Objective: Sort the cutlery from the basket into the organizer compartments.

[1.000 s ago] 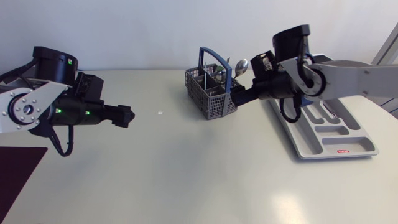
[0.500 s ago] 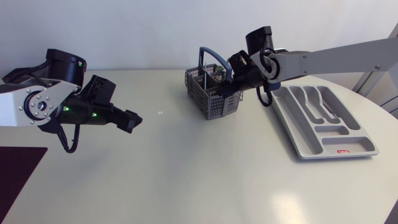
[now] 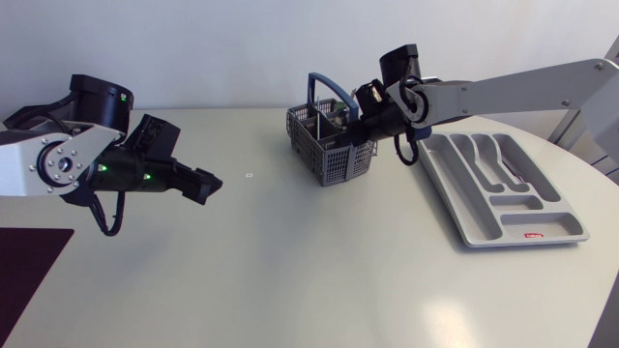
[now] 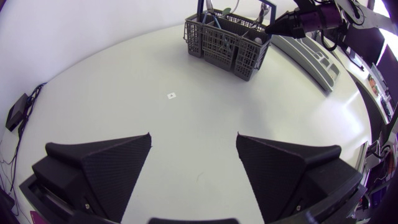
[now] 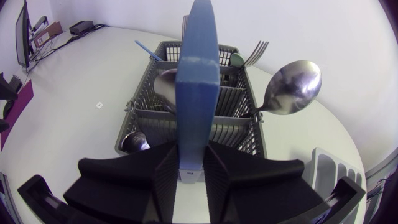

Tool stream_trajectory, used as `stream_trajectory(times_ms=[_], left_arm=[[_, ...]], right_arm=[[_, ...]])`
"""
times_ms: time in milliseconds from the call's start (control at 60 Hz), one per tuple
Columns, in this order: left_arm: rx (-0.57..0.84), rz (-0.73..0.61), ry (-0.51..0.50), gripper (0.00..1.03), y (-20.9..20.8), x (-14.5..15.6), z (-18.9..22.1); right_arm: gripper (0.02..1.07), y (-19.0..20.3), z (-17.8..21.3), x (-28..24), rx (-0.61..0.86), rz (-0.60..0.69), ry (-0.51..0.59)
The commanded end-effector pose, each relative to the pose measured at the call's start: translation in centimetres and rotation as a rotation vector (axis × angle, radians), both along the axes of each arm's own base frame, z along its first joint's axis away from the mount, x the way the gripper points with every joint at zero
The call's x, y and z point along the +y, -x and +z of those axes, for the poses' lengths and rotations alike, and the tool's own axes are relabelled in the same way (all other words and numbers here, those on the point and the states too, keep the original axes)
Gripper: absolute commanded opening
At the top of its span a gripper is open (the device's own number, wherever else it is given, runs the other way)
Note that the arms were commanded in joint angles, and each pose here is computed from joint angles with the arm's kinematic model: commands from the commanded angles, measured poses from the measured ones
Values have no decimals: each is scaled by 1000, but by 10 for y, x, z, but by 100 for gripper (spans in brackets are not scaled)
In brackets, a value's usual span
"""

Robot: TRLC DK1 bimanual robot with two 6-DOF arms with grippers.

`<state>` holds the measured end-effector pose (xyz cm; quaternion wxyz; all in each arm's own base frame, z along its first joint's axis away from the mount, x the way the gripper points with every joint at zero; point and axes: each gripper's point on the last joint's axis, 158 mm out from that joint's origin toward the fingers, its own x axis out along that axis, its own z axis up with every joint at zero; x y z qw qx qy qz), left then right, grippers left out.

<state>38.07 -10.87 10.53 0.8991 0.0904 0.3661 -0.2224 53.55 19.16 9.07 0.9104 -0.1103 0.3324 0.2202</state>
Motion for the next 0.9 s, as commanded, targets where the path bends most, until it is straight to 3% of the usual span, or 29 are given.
stream_trajectory(times_ms=[0,200,500,617,650,733,783,833,883], left_arm=[[-8,-14,-5,94,-2,1,2],[5,-29,-3,94,1,-3,1],[16,-74,-9,94,10,-17,2],[-5,-127,-14,94,11,-33,7],[-27,-138,-11,94,8,-39,13],[-44,-173,-9,92,2,-54,17],[-50,-187,-8,91,-4,-62,17],[-56,-192,-5,88,-13,-68,18],[-55,-198,-5,88,-21,-74,16]], right_arm=[[15,12,3,-5,1,7,19],[15,67,10,-22,22,10,28],[15,203,19,-52,66,54,15],[16,220,18,-54,63,85,22],[24,224,19,-54,70,98,19],[66,233,23,-56,61,114,19],[80,240,24,-57,59,130,21],[88,246,24,-60,54,139,25],[88,252,24,-65,51,147,32]])
